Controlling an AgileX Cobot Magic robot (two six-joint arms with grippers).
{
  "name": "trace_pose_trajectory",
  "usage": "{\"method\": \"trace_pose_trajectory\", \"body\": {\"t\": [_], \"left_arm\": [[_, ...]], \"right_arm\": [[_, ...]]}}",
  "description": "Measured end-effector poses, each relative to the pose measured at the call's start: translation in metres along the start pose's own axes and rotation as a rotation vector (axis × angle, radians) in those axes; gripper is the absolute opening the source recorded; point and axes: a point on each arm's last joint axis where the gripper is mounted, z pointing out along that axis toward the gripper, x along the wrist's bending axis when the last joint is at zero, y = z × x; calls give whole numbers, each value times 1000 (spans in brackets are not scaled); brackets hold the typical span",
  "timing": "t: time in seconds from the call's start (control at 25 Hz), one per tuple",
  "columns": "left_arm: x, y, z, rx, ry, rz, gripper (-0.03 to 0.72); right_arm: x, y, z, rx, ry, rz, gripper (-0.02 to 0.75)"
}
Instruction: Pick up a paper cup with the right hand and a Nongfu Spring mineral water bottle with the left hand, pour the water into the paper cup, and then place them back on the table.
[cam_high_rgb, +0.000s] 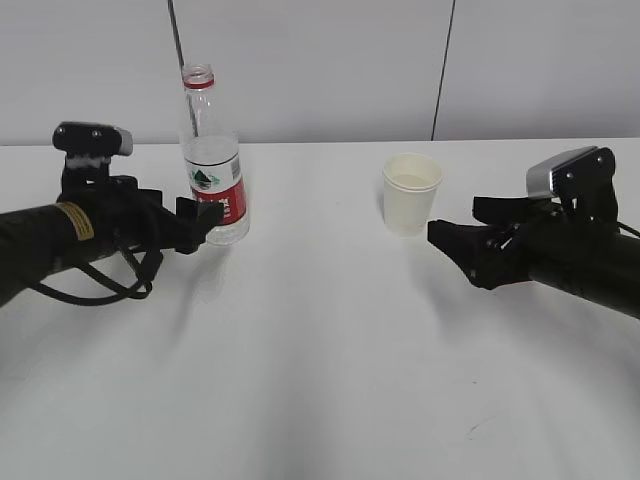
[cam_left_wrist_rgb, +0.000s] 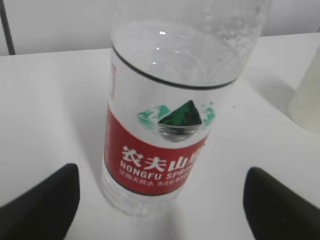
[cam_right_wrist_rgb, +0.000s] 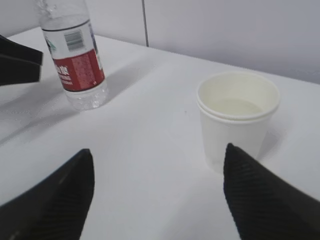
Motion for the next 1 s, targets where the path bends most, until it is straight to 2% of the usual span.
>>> {"method": "trace_pose_trajectory", "body": {"t": [0.12,0.24,0.36,0.48,0.56,0.68,0.8,1.0], "left_arm": [[-9,22,-18,85,53,45,575],[-19,42,-41,164,109,81,574],[-28,54,-61,239,161,87,573],[-35,57,-76,350,216,56,573],[-39,60,-82,453,263,2,573],[-45,69,-87,601,302,-37,573],[-51,83,-94,731,276,-24,563],[-62,99,-111,954,193,-17,528]], "right_arm": [[0,-2,9,98,-9,21,594],[11,0,22,245,-16,-31,594],[21,6,34,435,-85,-64,594],[31,20,43,619,-202,-110,594],[40,31,48,726,-269,-160,594],[55,49,54,840,-303,-228,594],[62,64,54,965,-263,-207,593],[80,84,42,1220,-53,-146,593]]}}
